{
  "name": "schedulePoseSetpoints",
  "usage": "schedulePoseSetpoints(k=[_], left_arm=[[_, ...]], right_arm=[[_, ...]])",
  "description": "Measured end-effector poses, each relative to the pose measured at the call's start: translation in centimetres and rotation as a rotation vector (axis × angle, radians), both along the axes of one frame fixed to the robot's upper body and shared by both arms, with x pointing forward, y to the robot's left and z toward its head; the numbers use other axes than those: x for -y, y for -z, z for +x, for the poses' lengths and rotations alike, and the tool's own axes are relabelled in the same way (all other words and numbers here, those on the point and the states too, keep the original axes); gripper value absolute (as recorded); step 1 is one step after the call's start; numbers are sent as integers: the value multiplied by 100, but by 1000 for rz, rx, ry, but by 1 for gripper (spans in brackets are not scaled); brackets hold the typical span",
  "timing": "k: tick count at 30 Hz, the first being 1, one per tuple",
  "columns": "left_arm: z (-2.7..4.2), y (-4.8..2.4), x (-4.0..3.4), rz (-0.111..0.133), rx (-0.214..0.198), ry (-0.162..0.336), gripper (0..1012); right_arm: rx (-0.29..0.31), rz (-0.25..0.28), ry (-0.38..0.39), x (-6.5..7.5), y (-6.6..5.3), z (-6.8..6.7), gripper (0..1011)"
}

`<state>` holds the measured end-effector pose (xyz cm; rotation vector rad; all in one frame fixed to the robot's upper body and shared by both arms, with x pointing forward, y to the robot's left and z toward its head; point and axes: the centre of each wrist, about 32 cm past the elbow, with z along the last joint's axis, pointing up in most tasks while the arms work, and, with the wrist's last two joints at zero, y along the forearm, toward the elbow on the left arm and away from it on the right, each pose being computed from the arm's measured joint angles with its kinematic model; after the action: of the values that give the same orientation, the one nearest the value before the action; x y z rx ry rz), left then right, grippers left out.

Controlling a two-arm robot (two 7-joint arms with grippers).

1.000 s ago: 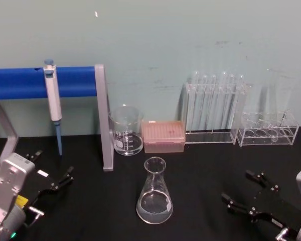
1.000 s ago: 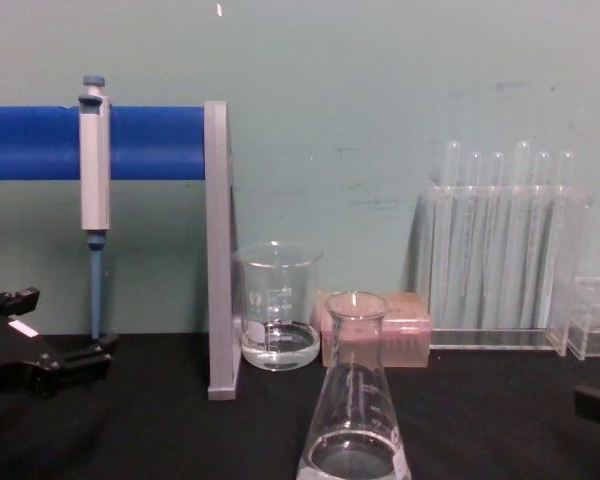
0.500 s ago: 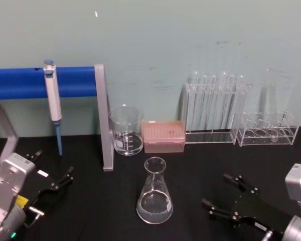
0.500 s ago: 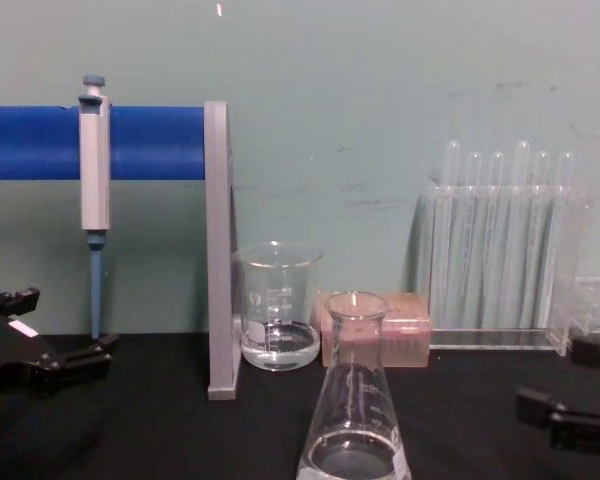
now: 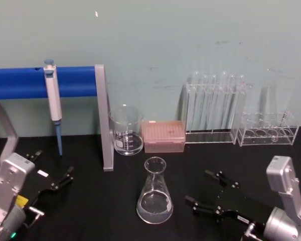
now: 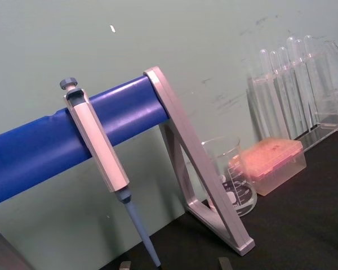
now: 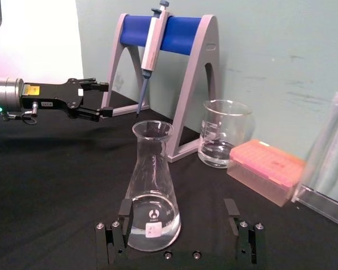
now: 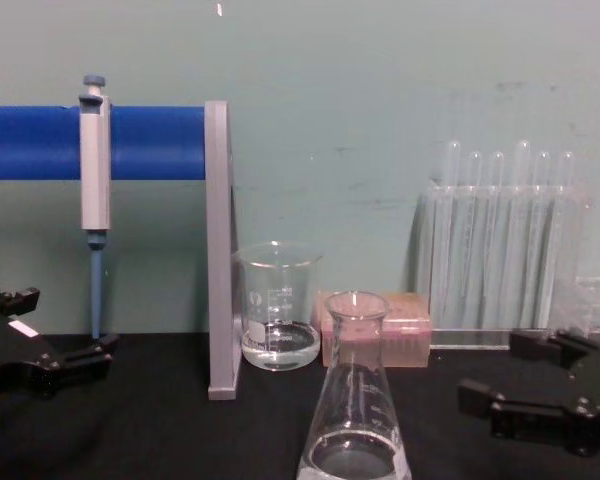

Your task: Grasp the erlenmeyer flask with one hand, shake it three times, then place it back.

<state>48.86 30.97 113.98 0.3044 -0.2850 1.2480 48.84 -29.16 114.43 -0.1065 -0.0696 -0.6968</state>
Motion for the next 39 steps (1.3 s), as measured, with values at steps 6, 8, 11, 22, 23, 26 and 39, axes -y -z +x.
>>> schedulePoseSetpoints(k=[6, 8, 11, 22, 23, 26, 39], left_arm=[[0, 0, 0, 0, 0, 0, 1001], [0, 0, 0, 0, 0, 0, 1001], [0, 0, 0, 0, 0, 0, 1001], [0, 0, 0, 0, 0, 0, 1001], [0, 0, 0, 0, 0, 0, 1001], [0, 0, 0, 0, 0, 0, 1001], [0, 0, 0, 0, 0, 0, 1001]], right_arm=[[2, -6, -29, -67, 2, 157, 1003], [0, -5, -39, -87, 9, 196, 1003], [-1, -1, -57, -124, 9, 277, 1003], [1, 6, -113, -246, 12, 501, 1003], [1, 7, -120, -262, 14, 525, 1003], [0, 8, -129, -284, 20, 557, 1003], [-3, 19, -174, -410, 35, 694, 1003]])
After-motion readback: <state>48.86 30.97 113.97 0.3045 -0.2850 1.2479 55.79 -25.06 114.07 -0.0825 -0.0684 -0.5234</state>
